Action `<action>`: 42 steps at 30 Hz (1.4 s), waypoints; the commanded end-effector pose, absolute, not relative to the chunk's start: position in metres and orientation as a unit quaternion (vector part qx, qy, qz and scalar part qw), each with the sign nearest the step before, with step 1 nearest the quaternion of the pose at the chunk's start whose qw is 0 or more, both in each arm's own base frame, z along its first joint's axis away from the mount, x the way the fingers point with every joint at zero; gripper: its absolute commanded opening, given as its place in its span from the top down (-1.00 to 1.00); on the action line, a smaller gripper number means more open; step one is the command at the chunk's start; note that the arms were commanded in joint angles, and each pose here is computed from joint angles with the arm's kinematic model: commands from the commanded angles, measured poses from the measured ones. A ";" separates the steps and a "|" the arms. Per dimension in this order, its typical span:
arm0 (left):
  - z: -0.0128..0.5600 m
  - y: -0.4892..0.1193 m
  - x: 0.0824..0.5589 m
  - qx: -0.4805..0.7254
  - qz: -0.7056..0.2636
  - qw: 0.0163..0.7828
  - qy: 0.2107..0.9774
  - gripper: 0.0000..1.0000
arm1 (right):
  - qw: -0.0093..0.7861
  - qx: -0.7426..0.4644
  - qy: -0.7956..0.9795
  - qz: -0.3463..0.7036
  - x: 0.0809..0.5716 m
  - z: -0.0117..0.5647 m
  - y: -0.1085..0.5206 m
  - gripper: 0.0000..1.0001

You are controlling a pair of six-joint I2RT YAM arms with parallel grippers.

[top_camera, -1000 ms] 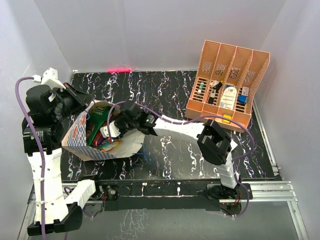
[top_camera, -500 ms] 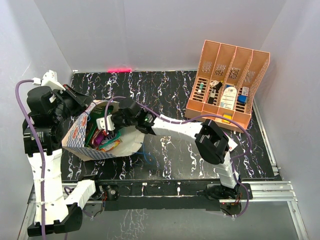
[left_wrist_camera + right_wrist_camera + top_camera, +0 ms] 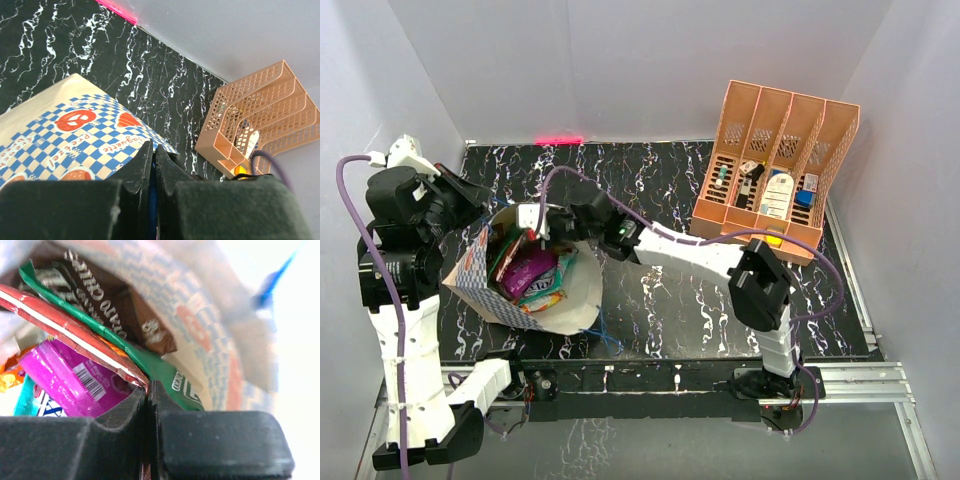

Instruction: Take the snacks out of the paper bag

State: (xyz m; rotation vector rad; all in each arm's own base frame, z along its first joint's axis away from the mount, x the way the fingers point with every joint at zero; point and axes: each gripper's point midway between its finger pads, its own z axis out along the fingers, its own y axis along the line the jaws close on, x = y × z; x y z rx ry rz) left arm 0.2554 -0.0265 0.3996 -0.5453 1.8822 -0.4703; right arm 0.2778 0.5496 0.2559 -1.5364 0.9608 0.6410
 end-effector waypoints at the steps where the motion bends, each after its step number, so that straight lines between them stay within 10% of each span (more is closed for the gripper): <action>1: 0.414 -0.018 0.252 -0.224 -0.173 0.561 0.778 1.00 | 0.693 -0.556 0.323 0.328 0.272 0.412 0.519 0.85; 27: 0.421 0.013 0.270 -0.214 -0.087 0.600 0.766 1.00 | 0.809 -0.436 0.289 0.269 0.228 0.586 0.381 0.85; 42: 0.428 0.002 0.268 -0.210 -0.121 0.608 0.756 1.00 | 0.779 -0.401 0.468 0.111 0.439 0.437 0.288 0.85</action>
